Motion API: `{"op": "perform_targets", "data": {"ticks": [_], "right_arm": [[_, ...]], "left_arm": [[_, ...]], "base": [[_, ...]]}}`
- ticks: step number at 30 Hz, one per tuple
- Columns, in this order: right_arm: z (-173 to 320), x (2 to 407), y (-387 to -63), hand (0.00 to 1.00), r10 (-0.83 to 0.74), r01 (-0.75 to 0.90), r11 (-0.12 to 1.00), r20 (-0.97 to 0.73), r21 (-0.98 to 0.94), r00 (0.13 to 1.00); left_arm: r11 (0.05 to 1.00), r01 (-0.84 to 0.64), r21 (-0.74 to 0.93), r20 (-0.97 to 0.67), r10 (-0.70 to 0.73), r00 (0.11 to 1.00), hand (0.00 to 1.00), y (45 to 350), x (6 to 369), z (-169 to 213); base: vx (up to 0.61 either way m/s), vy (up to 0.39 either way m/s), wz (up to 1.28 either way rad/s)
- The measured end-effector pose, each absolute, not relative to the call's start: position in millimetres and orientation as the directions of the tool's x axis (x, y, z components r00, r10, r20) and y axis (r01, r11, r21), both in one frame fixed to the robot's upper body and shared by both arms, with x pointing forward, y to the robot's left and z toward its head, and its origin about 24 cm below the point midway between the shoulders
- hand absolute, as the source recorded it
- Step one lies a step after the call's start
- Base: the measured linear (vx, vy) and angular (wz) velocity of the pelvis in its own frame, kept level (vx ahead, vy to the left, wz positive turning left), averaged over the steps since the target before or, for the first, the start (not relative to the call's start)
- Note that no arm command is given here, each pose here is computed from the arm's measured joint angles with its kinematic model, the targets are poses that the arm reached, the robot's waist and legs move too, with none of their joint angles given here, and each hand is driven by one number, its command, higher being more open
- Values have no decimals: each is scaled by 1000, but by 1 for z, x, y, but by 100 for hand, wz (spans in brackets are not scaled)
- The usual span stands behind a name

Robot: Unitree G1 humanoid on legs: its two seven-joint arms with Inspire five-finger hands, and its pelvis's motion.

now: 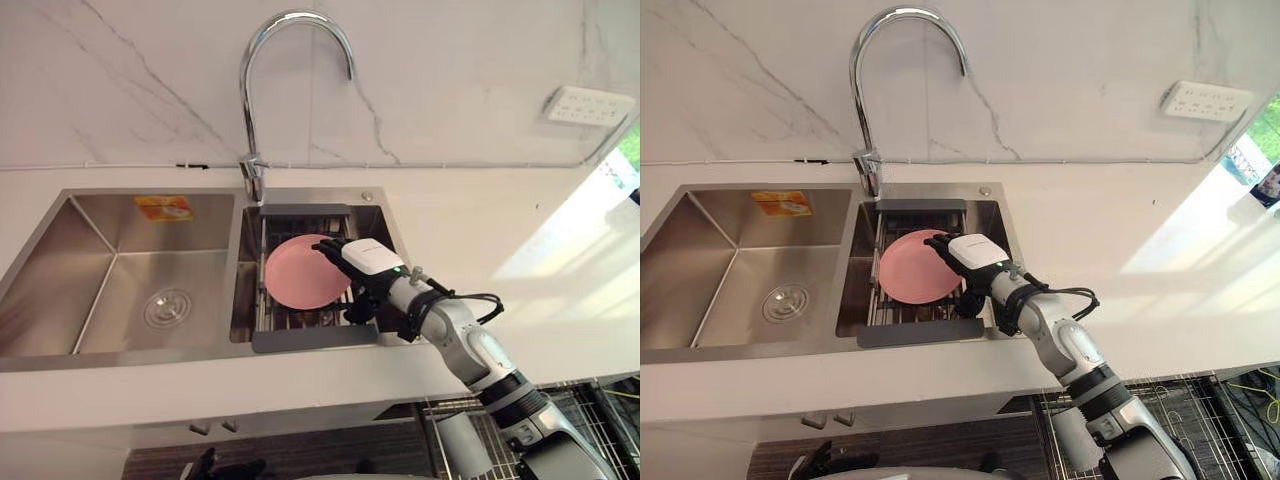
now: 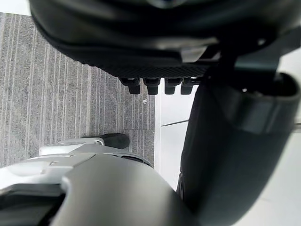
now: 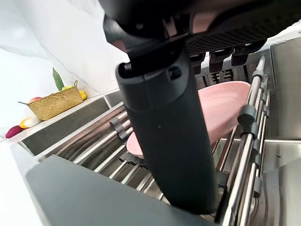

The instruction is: Walk over to the sink, pick up the cup, carry it to the dishwasher, place the cup inside the dishwasher, then close the dishwasher door

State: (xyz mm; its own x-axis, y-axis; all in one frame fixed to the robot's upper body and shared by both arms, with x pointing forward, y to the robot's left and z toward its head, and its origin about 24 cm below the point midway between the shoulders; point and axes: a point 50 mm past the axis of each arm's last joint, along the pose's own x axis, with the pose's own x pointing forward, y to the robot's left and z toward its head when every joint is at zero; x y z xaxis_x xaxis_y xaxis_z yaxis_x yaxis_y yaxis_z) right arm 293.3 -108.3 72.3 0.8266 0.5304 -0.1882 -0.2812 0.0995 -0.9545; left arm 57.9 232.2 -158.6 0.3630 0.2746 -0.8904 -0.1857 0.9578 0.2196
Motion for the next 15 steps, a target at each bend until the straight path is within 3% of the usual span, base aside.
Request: {"op": "perform_targets", "data": {"ticks": [15], "right_arm": [[60,296,-110,100,479,-123,134,-44,-983,876]], "left_arm": [[950,-199,239,-864,302,404,100,232,57,-157]], "base": [[-29,-11,4]]}}
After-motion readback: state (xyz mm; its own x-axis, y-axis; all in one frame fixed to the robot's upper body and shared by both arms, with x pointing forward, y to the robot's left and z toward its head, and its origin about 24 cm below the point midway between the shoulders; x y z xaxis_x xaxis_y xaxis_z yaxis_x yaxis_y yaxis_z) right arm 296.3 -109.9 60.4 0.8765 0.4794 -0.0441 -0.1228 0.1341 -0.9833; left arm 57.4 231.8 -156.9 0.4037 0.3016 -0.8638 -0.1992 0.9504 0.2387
